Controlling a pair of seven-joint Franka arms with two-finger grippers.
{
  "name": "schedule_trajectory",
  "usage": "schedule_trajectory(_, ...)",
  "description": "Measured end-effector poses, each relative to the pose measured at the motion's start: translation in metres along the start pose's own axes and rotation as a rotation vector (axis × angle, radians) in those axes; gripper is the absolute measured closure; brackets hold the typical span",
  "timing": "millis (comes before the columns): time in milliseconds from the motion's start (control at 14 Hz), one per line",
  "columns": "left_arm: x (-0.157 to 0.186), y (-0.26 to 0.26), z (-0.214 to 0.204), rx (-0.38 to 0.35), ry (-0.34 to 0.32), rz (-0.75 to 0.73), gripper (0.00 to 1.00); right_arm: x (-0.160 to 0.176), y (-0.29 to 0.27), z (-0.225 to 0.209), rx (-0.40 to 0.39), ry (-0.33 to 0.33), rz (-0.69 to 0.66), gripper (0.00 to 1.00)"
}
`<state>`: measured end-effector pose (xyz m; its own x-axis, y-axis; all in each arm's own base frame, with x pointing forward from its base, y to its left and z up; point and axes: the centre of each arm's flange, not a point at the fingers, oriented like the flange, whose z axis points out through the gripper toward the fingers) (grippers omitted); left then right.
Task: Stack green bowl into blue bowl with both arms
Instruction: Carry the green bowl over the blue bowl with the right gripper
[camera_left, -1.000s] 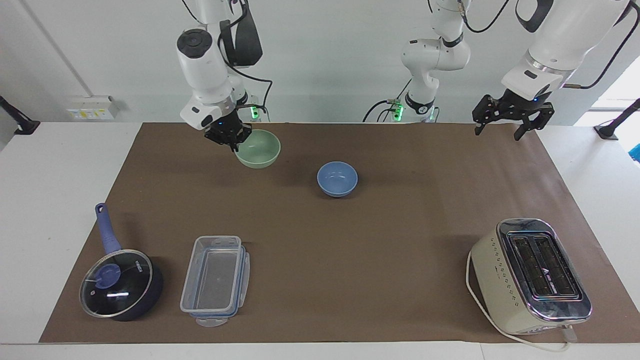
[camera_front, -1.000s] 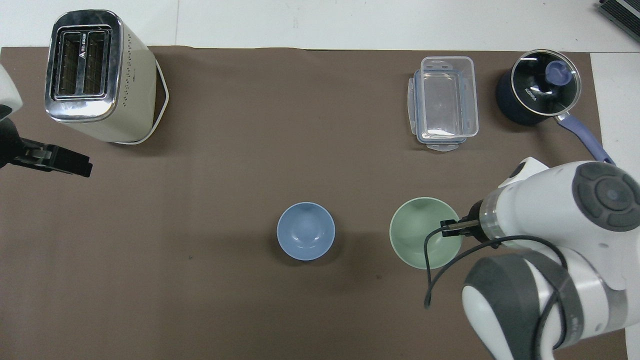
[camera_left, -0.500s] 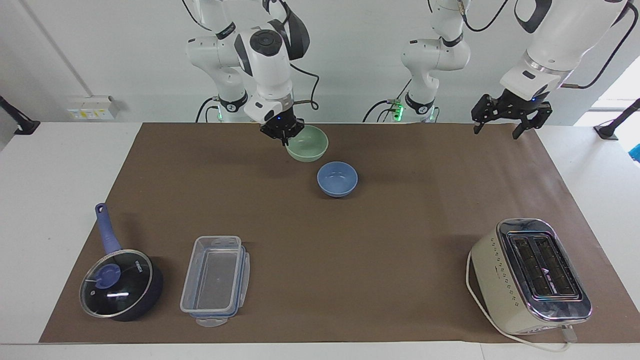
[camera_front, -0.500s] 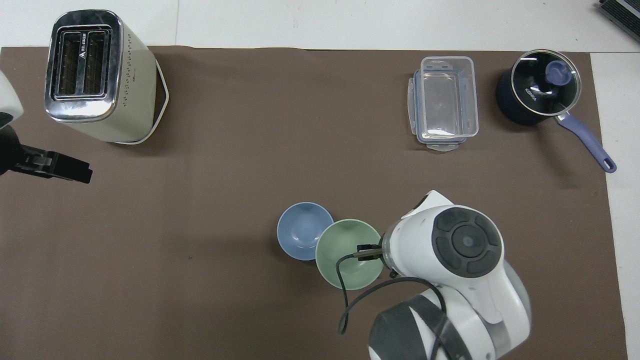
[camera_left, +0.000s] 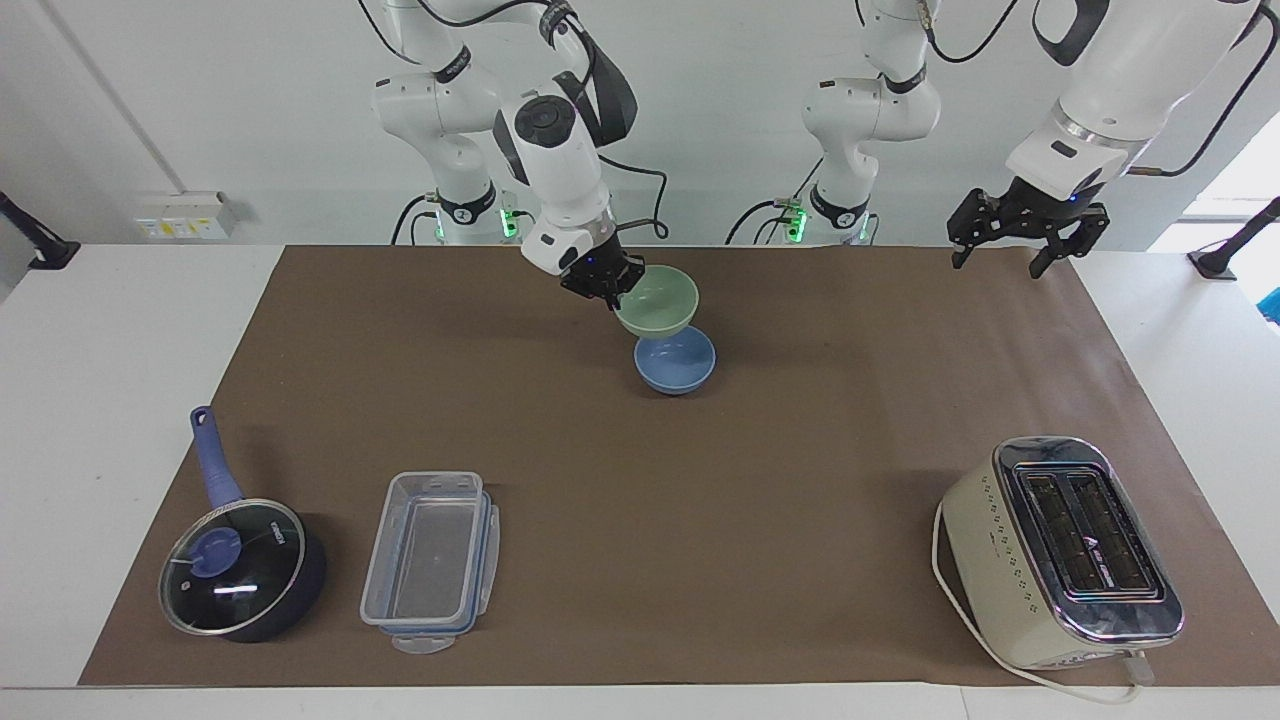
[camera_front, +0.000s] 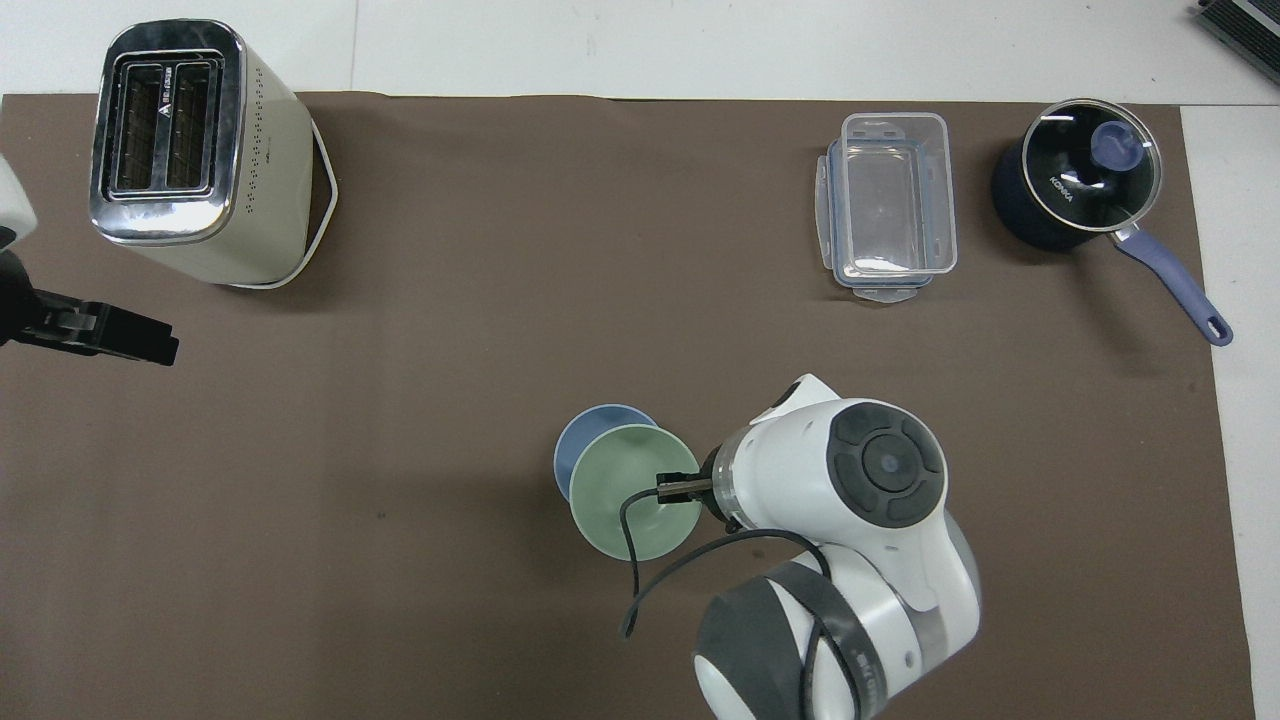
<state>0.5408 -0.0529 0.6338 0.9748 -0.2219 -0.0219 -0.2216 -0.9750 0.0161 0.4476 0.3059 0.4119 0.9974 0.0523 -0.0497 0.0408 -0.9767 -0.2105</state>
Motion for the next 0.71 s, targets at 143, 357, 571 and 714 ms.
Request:
schedule_trajectory(143, -0.002, 0.001, 0.002, -0.001, -0.005, 0.001, 0.00, 0.002, -0.004, 0.017, 0.003, -0.015, -0.007, 0.95)
schedule_trajectory(357, -0.004, 0.002, 0.002, -0.001, -0.005, 0.002, 0.00, 0.007, -0.003, 0.022, 0.011, -0.005, -0.002, 0.95)
schedule_trajectory(571, -0.005, 0.002, 0.001, -0.001, -0.003, 0.003, 0.00, 0.011, -0.002, 0.028, 0.014, 0.004, -0.003, 0.95)
schedule_trajectory(714, -0.004, 0.002, 0.001, -0.003, 0.005, 0.002, 0.00, 0.012, -0.001, 0.032, 0.003, 0.005, -0.012, 0.95)
